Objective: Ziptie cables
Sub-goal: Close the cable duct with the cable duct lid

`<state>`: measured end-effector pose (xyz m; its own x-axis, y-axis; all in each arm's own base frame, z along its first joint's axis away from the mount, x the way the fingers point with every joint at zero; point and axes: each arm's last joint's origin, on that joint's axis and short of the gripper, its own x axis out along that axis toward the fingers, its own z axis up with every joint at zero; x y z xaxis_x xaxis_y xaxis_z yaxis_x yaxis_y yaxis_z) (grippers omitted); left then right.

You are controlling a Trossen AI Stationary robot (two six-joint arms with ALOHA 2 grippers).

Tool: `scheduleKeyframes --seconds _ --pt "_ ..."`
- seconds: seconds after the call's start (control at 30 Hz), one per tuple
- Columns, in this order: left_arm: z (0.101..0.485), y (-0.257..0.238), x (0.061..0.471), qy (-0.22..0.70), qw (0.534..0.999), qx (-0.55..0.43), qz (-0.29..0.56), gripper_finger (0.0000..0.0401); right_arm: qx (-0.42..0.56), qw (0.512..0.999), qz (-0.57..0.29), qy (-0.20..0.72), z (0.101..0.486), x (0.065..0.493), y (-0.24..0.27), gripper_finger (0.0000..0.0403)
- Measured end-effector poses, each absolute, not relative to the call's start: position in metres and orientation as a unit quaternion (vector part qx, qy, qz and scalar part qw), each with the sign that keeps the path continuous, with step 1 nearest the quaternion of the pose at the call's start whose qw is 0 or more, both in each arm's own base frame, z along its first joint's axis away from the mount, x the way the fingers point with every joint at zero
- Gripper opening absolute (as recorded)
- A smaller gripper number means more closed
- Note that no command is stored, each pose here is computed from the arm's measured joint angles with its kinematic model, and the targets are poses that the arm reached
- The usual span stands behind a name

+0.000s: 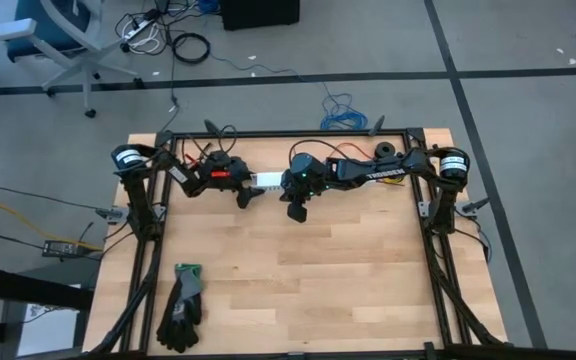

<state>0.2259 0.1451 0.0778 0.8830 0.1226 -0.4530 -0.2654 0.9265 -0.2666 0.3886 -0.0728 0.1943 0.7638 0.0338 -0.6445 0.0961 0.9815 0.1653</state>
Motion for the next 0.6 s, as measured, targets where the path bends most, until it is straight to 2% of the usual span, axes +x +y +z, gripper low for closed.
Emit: scheduleKeyframes --seconds 0.3,0.6 --pt "0.073 0.127 0.203 0.19 0.97 -0.135 0.077 0.0346 0.095 0.933 -0.017 0.346 0.194 0.388 -0.073 0.0" --pt "0.071 0.127 0.197 0.201 0.97 -0.04 0.128 0.0346 0.103 0.937 -0.021 0.333 0.196 0.39 -0.074 0.0"
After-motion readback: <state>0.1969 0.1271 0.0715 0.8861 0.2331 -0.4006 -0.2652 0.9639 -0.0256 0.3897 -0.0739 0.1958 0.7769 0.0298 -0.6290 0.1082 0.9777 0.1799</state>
